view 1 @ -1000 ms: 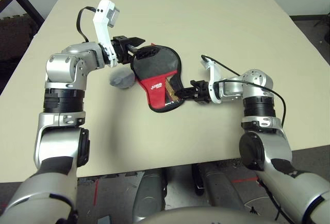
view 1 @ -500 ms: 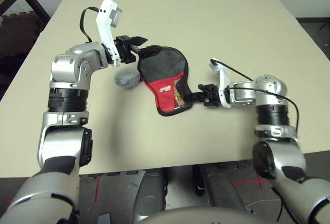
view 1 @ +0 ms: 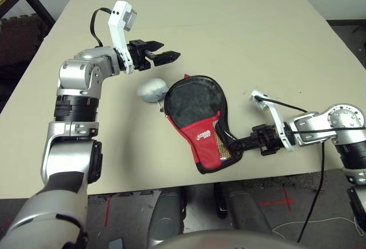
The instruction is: Store the ping-pong paddle in its case and zip it.
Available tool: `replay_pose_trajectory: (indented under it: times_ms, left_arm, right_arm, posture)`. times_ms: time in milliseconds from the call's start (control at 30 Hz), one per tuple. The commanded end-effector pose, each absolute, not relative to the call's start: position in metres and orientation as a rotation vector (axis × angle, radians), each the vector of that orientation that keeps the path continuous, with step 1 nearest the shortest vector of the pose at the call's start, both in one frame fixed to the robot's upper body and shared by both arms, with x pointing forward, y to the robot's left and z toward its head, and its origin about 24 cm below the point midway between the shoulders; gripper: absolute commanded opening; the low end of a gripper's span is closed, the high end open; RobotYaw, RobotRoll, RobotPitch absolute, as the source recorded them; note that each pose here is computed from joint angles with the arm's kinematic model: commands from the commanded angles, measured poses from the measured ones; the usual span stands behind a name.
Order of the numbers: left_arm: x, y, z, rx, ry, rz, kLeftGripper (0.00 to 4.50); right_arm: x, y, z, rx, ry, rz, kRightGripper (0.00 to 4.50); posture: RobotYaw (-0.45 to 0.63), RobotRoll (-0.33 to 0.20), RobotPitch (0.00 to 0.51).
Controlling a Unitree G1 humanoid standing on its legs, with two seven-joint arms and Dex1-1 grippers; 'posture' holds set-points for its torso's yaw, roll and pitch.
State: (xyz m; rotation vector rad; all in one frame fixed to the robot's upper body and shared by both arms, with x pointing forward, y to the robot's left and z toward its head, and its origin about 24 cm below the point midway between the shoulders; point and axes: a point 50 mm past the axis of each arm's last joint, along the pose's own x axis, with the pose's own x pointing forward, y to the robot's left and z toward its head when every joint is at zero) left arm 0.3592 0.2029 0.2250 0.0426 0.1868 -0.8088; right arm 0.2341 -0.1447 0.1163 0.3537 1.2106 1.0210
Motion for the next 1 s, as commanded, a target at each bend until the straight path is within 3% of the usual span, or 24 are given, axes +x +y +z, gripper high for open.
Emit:
replay_pose_trajectory:
  times_ms: [33,400,533,767,1000]
  left_arm:
    - [0.361,0.204,0.223,0.058,0.208,-0.806,4.50]
    - [0.342,0.228,0.234,0.150,0.295,-0.881,4.50]
    - [0.328,0.243,0.238,0.211,0.358,-0.913,4.50]
    - [0.317,0.260,0.228,0.345,0.450,-0.921,4.50]
    - [0.317,0.269,0.213,0.560,0.493,-0.888,4.50]
  right_arm:
    - [0.235,-0.140,0.117,0.350,1.195,0.986,0.01]
    - [0.261,-0.147,0.161,-0.031,0.983,0.872,3.34]
    - [0.275,-0.121,0.176,-0.144,0.826,0.929,4.48]
    - [0.293,-0.073,0.173,-0.330,0.514,1.139,4.48]
    - [0.297,-0.058,0.164,-0.391,0.529,1.245,4.48]
  posture:
    - [-0.09,0.000,0.167]
    - [-0.09,0.000,0.168]
    - [-0.08,0.000,0.162]
    - [-0.07,0.000,0.157]
    - [-0.05,0.000,0.157]
